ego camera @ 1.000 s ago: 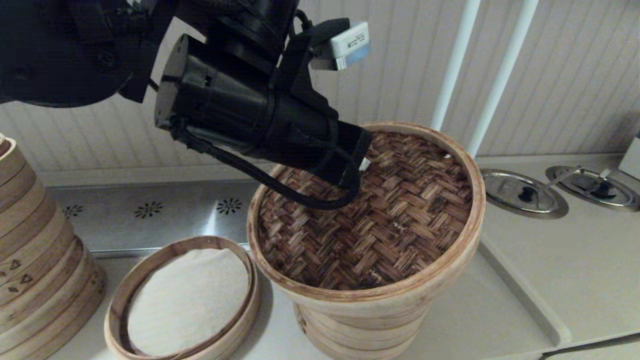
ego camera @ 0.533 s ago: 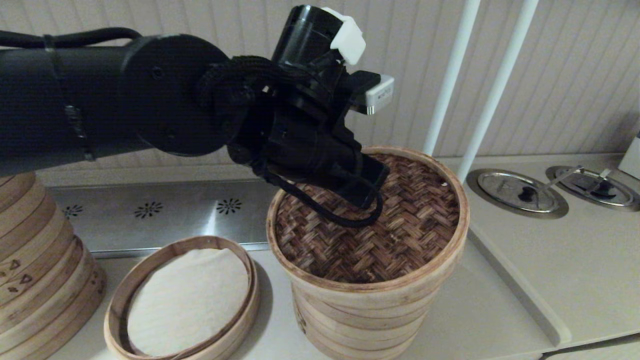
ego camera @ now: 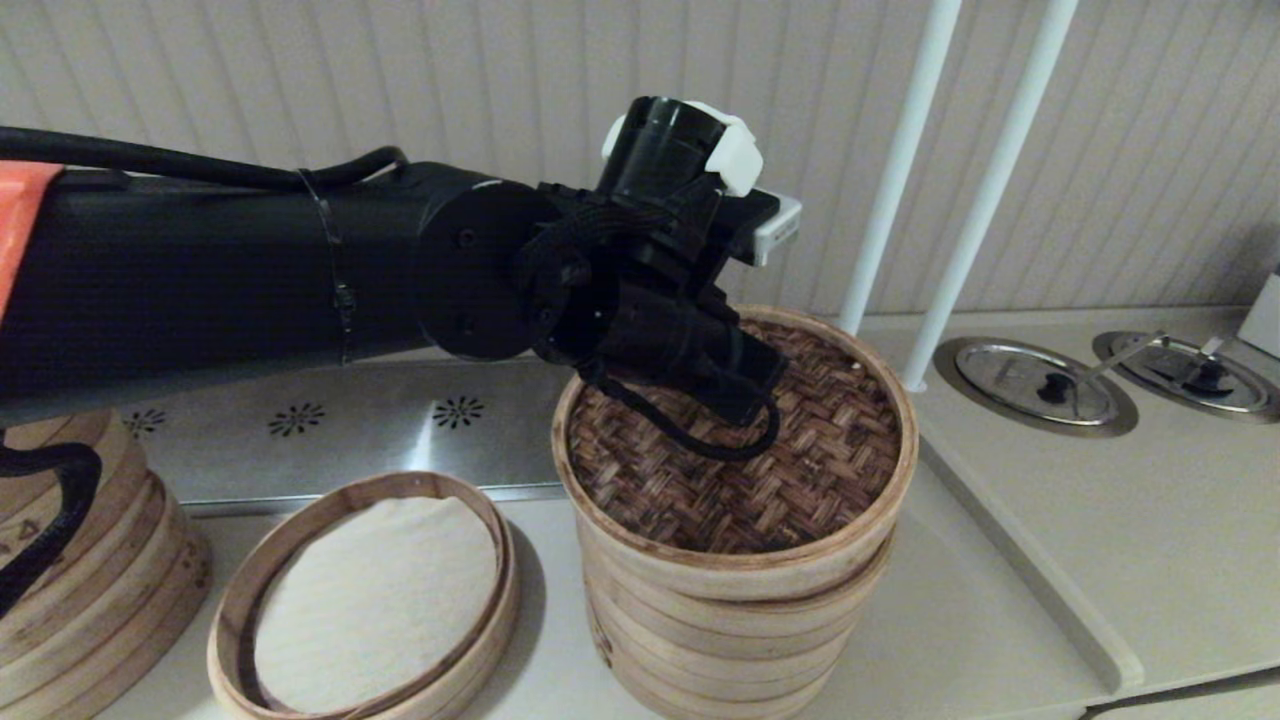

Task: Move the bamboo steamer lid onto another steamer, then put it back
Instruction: Put the steamer

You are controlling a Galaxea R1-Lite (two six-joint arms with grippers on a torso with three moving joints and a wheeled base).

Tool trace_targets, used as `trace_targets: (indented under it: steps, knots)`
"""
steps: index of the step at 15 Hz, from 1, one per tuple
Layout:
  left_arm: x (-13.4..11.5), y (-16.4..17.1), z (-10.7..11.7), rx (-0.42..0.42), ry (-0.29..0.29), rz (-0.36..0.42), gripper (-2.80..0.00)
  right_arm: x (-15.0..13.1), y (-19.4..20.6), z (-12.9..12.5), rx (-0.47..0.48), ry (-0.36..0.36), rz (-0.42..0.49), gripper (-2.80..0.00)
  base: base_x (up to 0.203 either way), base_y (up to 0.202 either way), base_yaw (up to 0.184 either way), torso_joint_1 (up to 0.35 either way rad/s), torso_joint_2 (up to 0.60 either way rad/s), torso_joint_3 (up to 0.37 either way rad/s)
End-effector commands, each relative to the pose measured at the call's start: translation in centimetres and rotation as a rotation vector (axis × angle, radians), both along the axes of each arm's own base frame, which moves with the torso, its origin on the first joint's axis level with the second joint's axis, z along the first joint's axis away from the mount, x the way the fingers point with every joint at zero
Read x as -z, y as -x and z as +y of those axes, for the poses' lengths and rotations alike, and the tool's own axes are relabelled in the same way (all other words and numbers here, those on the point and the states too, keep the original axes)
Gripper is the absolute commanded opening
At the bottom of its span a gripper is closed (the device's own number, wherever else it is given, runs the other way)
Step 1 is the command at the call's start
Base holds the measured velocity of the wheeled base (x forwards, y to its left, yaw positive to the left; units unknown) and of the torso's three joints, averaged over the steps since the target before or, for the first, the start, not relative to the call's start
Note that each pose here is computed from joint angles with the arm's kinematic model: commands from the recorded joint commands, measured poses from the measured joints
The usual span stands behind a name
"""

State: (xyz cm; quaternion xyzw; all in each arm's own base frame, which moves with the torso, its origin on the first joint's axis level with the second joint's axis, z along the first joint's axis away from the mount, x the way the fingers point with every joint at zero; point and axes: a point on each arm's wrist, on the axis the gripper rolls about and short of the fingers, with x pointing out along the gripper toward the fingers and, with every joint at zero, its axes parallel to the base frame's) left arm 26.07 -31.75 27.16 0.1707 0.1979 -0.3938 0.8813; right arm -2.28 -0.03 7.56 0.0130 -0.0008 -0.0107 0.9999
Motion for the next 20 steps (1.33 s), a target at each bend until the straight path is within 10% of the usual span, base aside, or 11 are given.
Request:
trace_targets:
  steps: [1,20]
  knots:
    - [0.5,-0.2,-0.3,-0.002,-0.016,-0.008,-2.8,0.0,0.0,0.0,0.0,0.0,0.001,-2.8,0.0,0.0,0.0,0.0,0.0,0.0]
    - [2.6,-1.0,-1.9,0.022,-0.043,-0.017,-2.8,0.0,0.0,0.0,0.0,0.0,0.001,-2.8,0.0,0.0,0.0,0.0,0.0,0.0]
